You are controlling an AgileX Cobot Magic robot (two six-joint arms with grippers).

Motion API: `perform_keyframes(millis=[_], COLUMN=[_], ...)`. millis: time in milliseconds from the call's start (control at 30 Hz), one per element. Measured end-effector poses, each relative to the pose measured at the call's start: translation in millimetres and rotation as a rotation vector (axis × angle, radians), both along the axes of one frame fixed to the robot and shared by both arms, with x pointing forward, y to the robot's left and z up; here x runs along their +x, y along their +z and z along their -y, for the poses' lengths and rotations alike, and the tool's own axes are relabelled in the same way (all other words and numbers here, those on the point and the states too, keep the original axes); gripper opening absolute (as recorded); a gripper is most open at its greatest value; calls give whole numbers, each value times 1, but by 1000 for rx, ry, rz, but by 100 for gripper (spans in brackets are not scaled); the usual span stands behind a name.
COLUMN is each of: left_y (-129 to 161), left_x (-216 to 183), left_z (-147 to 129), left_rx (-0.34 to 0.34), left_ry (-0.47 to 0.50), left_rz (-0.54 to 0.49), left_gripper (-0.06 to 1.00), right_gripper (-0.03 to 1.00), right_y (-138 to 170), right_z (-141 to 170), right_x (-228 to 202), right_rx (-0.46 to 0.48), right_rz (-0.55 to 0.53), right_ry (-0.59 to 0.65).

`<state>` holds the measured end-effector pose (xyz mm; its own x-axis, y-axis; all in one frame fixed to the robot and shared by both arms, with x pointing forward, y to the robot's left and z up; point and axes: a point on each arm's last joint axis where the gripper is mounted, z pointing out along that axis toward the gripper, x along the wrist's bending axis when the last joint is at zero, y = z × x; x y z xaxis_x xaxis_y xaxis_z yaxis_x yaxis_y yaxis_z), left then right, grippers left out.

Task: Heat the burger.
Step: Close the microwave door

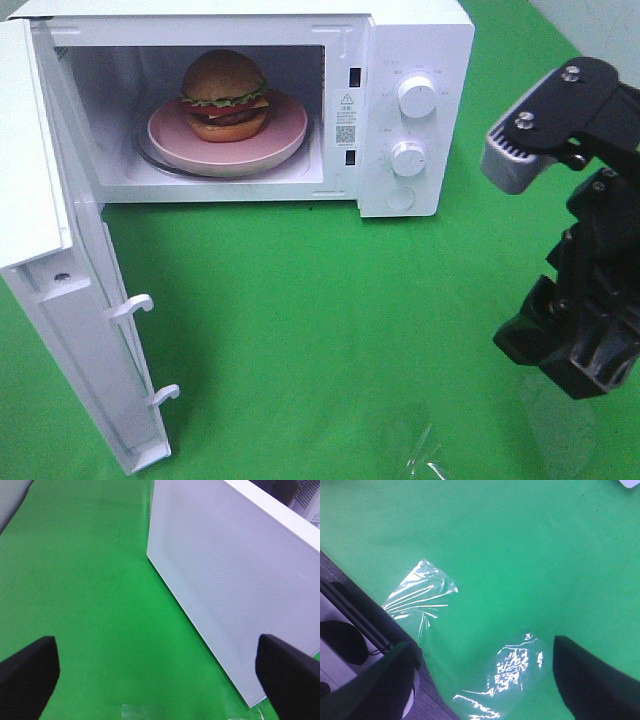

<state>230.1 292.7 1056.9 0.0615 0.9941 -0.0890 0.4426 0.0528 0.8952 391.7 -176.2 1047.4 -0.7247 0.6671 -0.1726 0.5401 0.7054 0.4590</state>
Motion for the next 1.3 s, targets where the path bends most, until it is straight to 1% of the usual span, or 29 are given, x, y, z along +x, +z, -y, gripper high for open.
perform_keyframes(millis=[67,133,300,333,367,400,500,567,600,633,667,700,733,767,800,833,867,900,933,967,1000,1033,1067,1100,1167,1267,1300], left_y=[0,0,0,0,0,0,0,0,0,0,0,0,0,0,0,0,0,0,0,0,0,0,0,0,0,0,0], left_x=[0,0,0,0,0,0,0,0,0,0,0,0,0,0,0,0,0,0,0,0,0,0,0,0,0,0,0], left_z=[0,0,0,0,0,0,0,0,0,0,0,0,0,0,0,0,0,0,0,0,0,0,0,0,0,0,0], left_rx=[0,0,0,0,0,0,0,0,0,0,0,0,0,0,0,0,0,0,0,0,0,0,0,0,0,0,0], left_ry=[0,0,0,0,0,0,0,0,0,0,0,0,0,0,0,0,0,0,0,0,0,0,0,0,0,0,0], left_rz=[0,0,0,0,0,0,0,0,0,0,0,0,0,0,0,0,0,0,0,0,0,0,0,0,0,0,0], left_gripper=[99,99,99,99,99,99,99,99,99,99,99,99,99,99,99,99,99,99,99,99,99,99,99,99,99,99,99], right_gripper=[77,77,77,77,77,77,77,77,77,77,77,77,77,77,77,77,77,77,77,77,77,77,77,77,77,77,77], right_y=[2,3,-2,-5,-5,-8,-9,-10,-10,-8,-8,-5,-5,-3,-3,1,3,3,8,8,12,12,15,15,20,19,15], right_z=[5,17,28,36,36,46,51,72,72,80,80,87,87,93,93,99,101,101,106,106,111,111,115,115,120,121,122], right_x=[-6,-19,-31,-34,-34,-36,-36,-42,-42,-47,-47,-53,-53,-60,-60,-66,-70,-70,-78,-78,-86,-86,-94,-94,-111,-115,-120], right_rx=[8,22,35,44,44,56,59,85,85,114,114,150,150,184,184,212,228,228,259,259,279,279,293,293,331,341,352], right_rz=[-1,1,-3,-11,-11,-11,-11,9,9,11,11,23,23,38,38,63,85,85,135,135,189,189,242,242,348,370,397], right_ry=[-15,-38,-66,-113,-113,-179,-207,-337,-337,-400,-400,-451,-451,-504,-504,-543,-556,-556,-584,-584,-600,-600,-612,-612,-637,-644,-656])
